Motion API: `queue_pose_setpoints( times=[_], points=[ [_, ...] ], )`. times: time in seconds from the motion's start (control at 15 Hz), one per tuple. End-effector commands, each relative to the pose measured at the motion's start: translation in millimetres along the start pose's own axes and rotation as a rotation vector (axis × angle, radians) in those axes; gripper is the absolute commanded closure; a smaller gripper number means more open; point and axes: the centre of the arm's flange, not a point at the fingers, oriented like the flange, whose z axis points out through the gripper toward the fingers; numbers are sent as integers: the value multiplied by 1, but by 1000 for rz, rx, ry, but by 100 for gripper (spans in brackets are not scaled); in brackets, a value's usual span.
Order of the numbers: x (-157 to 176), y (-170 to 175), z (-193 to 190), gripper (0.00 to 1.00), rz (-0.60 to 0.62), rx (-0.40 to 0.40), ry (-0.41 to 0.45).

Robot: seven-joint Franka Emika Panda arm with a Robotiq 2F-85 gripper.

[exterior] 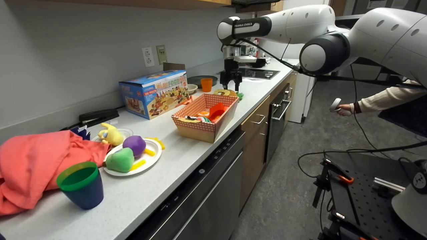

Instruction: Pick up the pineapple from the counter and put it in the basket

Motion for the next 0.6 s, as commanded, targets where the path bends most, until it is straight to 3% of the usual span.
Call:
queue_pose_setpoints(
  times=[0.0, 0.13, 0.2, 0.27, 0.53],
  points=[
    [36, -1, -17, 0, -40, -19, -9],
    [37, -3, -15, 0, -49, -22, -9],
    [39, -1, -14, 25, -54, -18, -5],
    [39, 0, -13, 26, -60, -19, -5],
    [47, 13, -14, 58, -65, -6, -7]
  ],
)
